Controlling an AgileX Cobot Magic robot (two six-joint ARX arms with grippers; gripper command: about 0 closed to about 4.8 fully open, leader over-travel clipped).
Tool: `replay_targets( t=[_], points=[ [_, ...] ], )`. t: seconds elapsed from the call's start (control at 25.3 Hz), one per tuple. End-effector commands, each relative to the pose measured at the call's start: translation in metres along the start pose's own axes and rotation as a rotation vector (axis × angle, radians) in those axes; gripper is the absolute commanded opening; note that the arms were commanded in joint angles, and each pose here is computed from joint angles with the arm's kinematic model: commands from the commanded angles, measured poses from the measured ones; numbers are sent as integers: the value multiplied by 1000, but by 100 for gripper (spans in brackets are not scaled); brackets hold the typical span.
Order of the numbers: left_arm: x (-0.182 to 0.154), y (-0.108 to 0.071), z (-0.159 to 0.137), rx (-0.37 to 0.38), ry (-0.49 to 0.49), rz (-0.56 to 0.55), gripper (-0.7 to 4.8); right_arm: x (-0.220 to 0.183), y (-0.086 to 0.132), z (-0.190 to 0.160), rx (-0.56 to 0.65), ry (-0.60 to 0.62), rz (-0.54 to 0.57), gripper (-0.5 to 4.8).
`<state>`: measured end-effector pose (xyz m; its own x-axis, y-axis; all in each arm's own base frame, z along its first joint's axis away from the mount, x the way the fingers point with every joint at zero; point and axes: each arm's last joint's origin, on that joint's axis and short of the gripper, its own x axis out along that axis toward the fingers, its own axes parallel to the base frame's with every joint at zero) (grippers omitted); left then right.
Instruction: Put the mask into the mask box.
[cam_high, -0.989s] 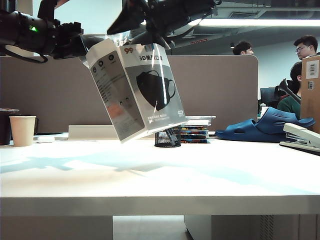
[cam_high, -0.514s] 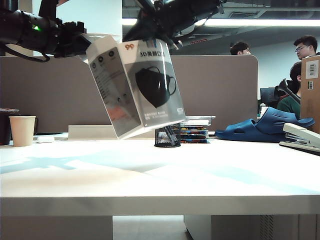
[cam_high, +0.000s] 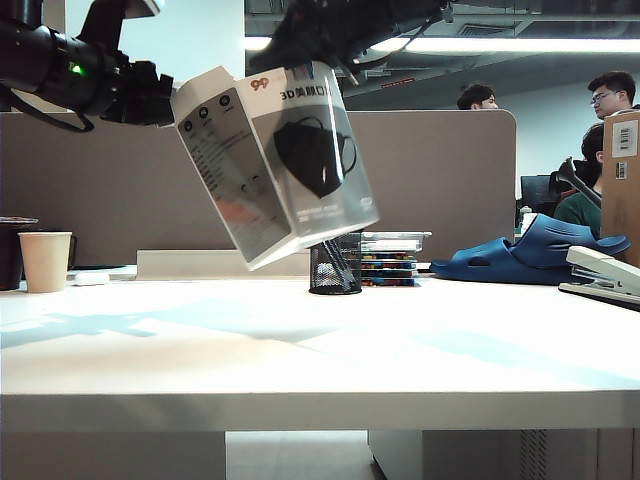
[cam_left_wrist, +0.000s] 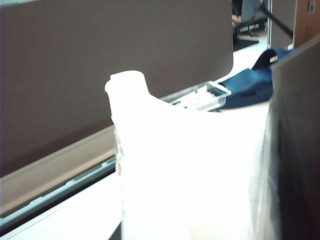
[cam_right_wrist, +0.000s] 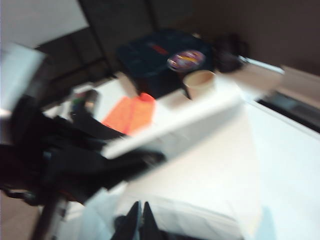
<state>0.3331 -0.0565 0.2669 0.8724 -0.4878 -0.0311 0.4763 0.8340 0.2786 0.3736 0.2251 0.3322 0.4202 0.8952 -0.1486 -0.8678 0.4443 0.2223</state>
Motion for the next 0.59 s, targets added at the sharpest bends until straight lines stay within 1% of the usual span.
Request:
replay_targets(
  t=[0.04,0.08,0.2,0.24,0.28,0.32,0.36,0.44,0.47,0.59],
  points=[
    [-3,9,-8,11,82,111,-5,-9,3,16,-40,-71,34,-2],
    [-3,9,-6,15,71,113,-5,-9,4,15,-38,-65,65,-2],
    [-3,9,-4,23,46,113,-5,-9,5,14,-37,-58,92,4],
    [-3,9,-3,25,38,112,-5,-9,5,14,-36,-56,97,29],
    [-3,9,-2,29,16,99,-5,-8,5,14,-27,-52,97,145],
    [-3,9,-1,27,5,93,-5,-8,5,13,-17,-49,98,202],
    [-3,9,1,34,-15,84,-5,-8,5,12,5,-40,97,310],
    [-3,10,2,36,-21,88,-5,-8,4,11,12,-31,100,355],
    [-3,10,2,36,-22,87,-5,-8,5,11,14,-26,119,378],
    [-3,9,2,37,-32,53,-5,-8,7,11,13,-19,170,378]
  ],
)
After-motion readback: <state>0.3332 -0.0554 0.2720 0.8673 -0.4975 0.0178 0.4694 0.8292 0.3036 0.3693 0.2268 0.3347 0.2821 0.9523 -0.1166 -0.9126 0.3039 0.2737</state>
